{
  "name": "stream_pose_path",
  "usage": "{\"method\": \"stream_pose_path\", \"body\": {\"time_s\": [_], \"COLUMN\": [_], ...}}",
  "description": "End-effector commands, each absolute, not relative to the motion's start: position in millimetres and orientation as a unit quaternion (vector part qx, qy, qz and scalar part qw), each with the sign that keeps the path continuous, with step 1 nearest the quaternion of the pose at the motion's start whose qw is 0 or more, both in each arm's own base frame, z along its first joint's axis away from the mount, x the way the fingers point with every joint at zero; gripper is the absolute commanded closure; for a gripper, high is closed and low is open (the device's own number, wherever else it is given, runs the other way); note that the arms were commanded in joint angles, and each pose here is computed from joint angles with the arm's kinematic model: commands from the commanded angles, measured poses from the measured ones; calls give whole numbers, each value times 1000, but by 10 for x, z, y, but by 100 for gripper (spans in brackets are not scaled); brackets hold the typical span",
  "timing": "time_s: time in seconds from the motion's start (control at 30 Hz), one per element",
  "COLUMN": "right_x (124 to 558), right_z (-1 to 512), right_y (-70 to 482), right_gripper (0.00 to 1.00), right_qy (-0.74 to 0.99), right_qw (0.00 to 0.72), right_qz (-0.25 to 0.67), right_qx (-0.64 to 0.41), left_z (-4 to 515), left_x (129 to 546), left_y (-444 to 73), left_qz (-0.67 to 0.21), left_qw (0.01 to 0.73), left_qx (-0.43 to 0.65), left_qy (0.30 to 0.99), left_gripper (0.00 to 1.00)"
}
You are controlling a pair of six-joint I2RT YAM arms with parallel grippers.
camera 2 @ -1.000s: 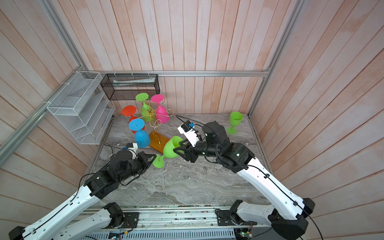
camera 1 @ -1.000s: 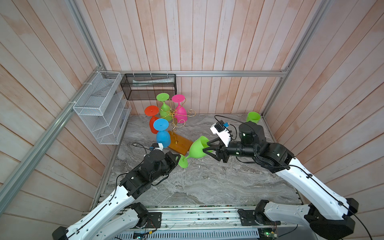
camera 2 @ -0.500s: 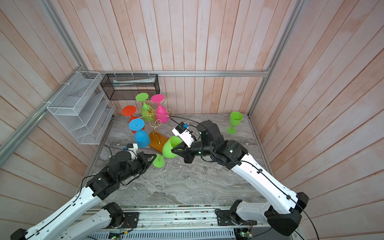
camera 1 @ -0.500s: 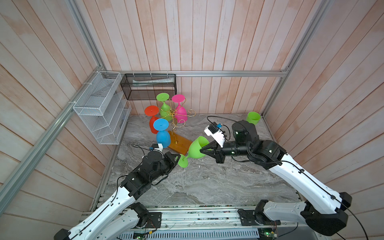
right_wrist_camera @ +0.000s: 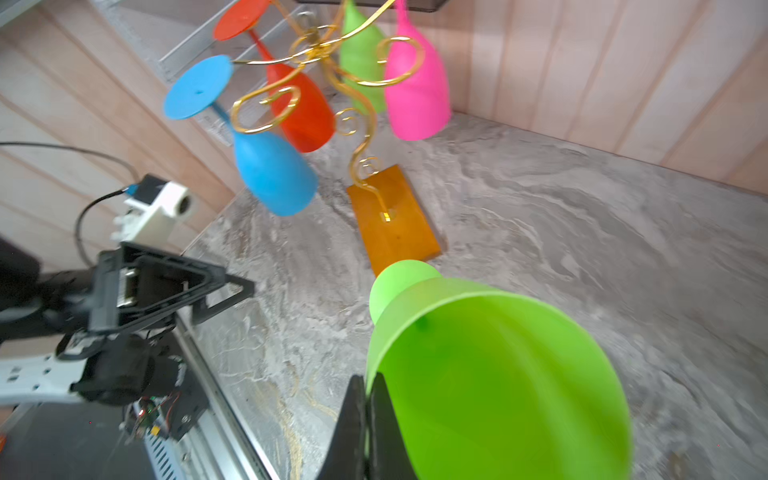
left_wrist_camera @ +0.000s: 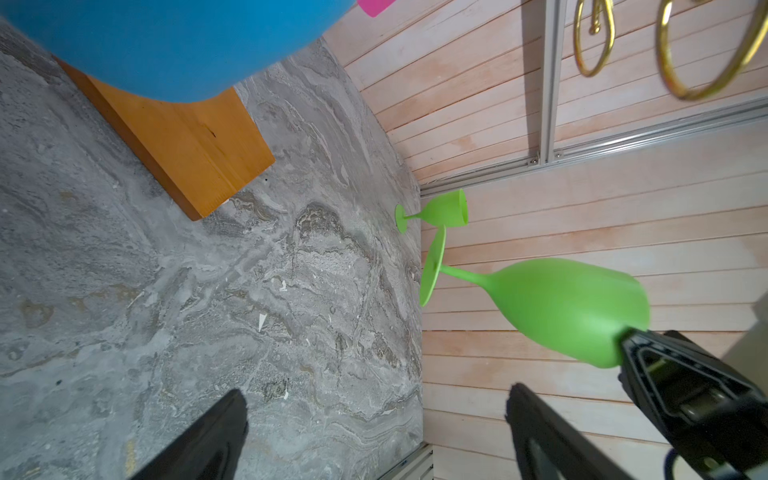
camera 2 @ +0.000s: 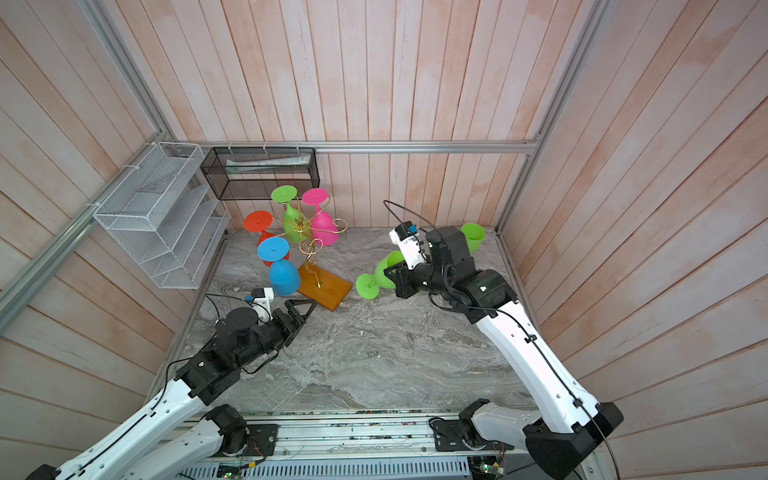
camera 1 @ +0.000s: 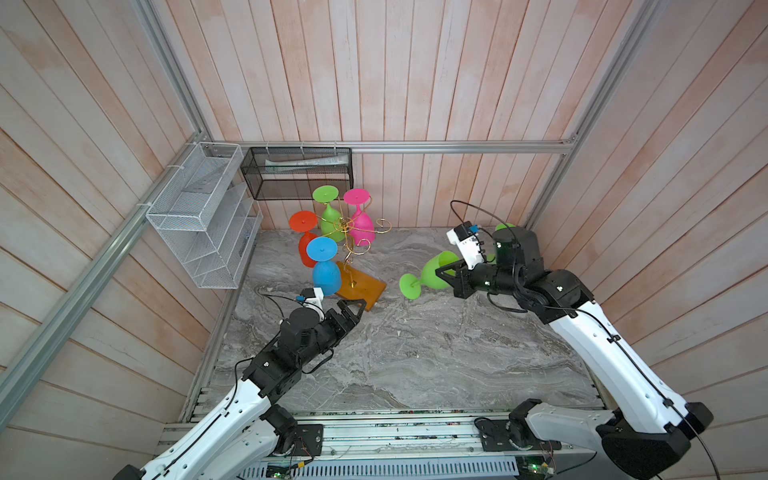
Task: Take the wine glass off the wine glass rack
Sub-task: 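Open the left gripper and carry the glass toward the first glass with the right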
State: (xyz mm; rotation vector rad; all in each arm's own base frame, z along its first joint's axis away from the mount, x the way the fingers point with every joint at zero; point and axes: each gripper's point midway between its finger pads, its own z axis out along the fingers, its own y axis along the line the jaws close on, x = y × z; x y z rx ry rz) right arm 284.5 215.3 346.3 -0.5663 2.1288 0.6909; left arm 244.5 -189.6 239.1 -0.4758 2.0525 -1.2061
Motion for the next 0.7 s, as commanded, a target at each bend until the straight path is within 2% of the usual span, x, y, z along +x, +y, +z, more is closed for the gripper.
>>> {"method": "stream_pose_path", "body": {"time_s": [0.0, 0.13, 0.37, 0.67], "right_x": [3253, 3814, 4714, 5416], "right_z": [3139, 2837, 2454, 2090], "right_y": [1702, 1318, 911, 854], "right_gripper": [100, 100, 100, 100], "right_qy": [892, 920, 935, 949], "right_qw": [385, 367, 350, 313], "right_qz": [190, 111, 54, 13], "right_qx": [-144, -81, -24, -29], "left_z": [2577, 2581, 2531, 2541], "left_x": [2451, 2470, 2512, 2647], "left_y": [-1926, -1925, -1915, -2003], "left_qz": [-460, -429, -397, -380], "left_qw": [402, 416, 429, 435], "left_qx": [-110, -76, -47, -27], "left_qy": [784, 798, 810, 816], "left_gripper": [0, 0, 0, 0]}}
